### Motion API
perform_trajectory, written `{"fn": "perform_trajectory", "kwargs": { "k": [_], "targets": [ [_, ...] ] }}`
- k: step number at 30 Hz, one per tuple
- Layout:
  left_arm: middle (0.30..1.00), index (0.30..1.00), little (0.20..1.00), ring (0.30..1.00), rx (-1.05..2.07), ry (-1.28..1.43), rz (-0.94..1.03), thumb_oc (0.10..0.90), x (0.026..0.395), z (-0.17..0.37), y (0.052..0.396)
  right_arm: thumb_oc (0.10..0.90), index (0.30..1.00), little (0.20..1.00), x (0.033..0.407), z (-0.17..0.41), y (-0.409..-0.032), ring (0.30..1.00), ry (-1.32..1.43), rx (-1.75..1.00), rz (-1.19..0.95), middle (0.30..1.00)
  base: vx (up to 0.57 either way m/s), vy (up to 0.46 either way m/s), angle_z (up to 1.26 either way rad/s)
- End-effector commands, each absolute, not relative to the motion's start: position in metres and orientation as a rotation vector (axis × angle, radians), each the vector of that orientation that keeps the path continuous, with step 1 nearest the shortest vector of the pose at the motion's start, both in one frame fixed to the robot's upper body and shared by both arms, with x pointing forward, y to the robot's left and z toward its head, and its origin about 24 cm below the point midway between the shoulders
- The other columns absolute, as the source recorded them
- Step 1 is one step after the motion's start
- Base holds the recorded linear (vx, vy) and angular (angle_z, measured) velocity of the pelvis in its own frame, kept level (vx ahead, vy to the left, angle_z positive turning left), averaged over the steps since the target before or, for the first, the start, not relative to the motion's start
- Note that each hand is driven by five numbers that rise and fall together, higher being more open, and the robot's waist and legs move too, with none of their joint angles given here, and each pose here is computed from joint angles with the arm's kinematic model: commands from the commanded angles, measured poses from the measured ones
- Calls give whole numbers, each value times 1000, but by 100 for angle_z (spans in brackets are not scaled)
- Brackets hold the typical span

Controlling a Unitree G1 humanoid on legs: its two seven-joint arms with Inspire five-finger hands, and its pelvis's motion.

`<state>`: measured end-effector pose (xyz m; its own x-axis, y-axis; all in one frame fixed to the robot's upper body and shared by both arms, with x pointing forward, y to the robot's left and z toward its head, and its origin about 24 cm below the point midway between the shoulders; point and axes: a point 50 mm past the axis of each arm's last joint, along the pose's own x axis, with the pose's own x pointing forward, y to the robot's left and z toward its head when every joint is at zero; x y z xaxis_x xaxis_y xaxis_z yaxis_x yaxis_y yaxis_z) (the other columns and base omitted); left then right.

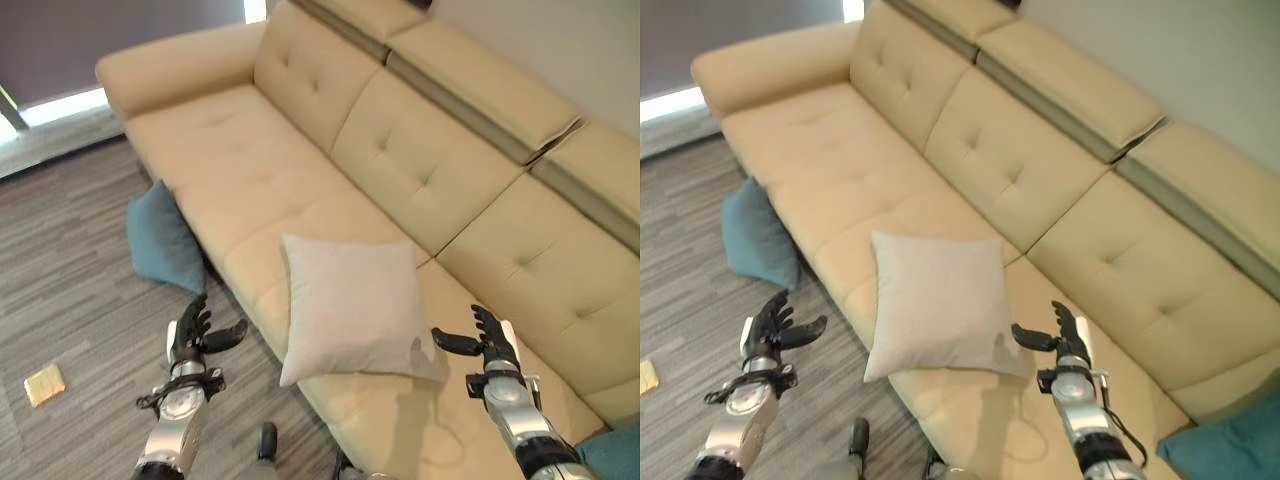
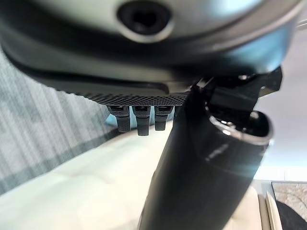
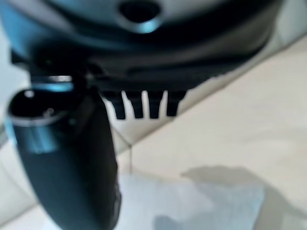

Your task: Pick up all the scattered cushions and arrange them neatly on the sofa.

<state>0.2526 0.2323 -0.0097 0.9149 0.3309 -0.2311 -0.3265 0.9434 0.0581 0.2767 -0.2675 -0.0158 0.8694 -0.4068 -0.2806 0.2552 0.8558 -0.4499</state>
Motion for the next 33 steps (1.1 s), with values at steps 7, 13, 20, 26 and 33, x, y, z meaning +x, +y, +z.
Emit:
{"fn": "perform_trajectory", "kwargs": {
  "k": [7, 13, 20, 26, 33],
  "targets": [
    [900, 900, 900, 900, -60, -145, 234, 800, 303, 70, 215, 800, 900, 900, 334, 39, -239, 900, 152, -355, -362, 900, -47, -65, 3],
    [900, 900, 900, 900, -60, -209, 151, 800, 319, 90, 192, 800, 900, 900, 350, 52, -218, 900, 113, -290, -325, 900, -30, -51, -1],
    [900, 900, 900, 900, -112, -388, 25, 800, 347, 149, 144, 800, 900, 900, 383, 107, -180, 900, -58, -258, -228, 900, -32, -35, -2],
    [900, 900, 900, 900, -157, -391, -32, 800, 353, 158, 112, 800, 900, 900, 389, 133, -141, 900, -163, -180, -129, 900, -17, -28, -5],
    [900, 900, 900, 900, -105, -374, -11, 800, 348, 148, 110, 800, 900, 900, 383, 154, -123, 900, -284, -102, -72, 900, -6, -28, -5]
  ]
}}
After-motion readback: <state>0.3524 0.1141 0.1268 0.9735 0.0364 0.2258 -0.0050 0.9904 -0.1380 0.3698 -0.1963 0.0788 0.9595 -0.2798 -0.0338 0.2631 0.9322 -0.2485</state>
